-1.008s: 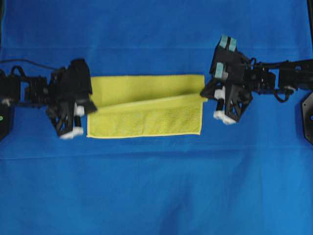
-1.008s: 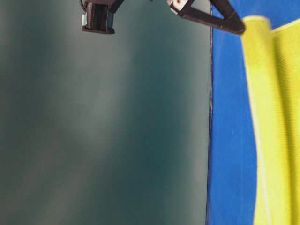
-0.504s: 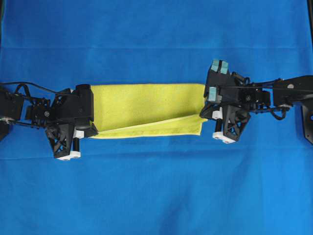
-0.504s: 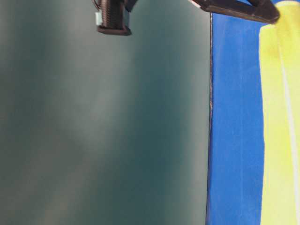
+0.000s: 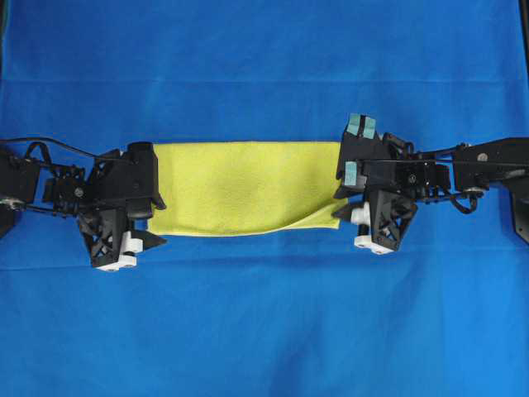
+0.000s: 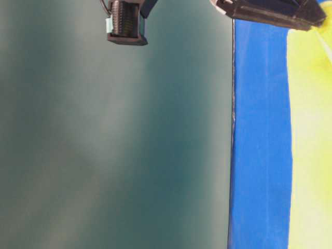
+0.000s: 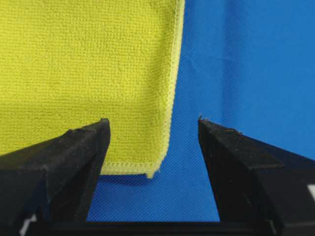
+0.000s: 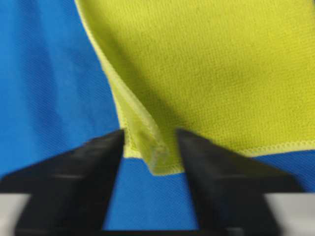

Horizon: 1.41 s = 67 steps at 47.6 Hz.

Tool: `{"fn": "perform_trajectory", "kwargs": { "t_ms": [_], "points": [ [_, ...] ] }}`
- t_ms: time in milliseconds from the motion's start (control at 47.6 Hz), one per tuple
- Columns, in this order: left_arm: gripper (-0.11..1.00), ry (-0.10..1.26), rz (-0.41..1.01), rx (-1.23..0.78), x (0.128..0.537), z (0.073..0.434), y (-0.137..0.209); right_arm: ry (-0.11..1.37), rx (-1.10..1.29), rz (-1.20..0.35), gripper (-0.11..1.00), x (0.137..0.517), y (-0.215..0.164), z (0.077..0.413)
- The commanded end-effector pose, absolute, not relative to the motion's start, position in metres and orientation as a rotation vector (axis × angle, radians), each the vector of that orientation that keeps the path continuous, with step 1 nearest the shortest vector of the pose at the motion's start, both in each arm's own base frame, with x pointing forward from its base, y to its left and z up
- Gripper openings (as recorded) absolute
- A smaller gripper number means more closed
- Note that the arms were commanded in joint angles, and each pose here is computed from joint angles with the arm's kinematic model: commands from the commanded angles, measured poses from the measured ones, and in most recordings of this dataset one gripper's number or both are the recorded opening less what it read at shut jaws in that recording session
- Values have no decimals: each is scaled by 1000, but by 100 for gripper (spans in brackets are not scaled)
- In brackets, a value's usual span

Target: Fold the yellow towel.

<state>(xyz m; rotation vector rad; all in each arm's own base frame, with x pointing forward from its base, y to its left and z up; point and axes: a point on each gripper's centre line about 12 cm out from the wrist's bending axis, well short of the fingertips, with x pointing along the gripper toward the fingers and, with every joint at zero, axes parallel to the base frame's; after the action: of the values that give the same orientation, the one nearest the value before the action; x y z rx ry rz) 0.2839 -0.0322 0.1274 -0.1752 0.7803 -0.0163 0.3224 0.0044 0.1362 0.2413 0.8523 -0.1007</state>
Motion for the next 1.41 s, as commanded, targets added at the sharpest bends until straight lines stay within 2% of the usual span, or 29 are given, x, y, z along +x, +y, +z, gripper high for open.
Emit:
{"fn": "perform_trajectory", "kwargs": {
  "t_ms": [0,42,168,273,420,714,1050,1386],
  "points": [
    [67,726,-27,-174,289,144,-33,807,232,-86,61,327,6,153],
    [64,713,-25,-173,289,149,-32,793,227,-86,66,327,5,159],
    [63,691,16,-169,286,156,-16,742,216,-111,60,326,-9,173],
    [62,691,69,-158,285,154,4,739,217,-158,61,325,-27,174],
    [62,706,134,-131,283,149,29,761,222,-225,61,322,-52,166],
    [62,746,234,-131,281,123,64,841,232,-286,61,328,-76,136],
    [62,796,283,-134,274,97,81,874,244,-325,61,332,-95,114],
    [60,814,286,-138,267,93,80,894,250,-333,58,331,-98,104]
  ]
}}
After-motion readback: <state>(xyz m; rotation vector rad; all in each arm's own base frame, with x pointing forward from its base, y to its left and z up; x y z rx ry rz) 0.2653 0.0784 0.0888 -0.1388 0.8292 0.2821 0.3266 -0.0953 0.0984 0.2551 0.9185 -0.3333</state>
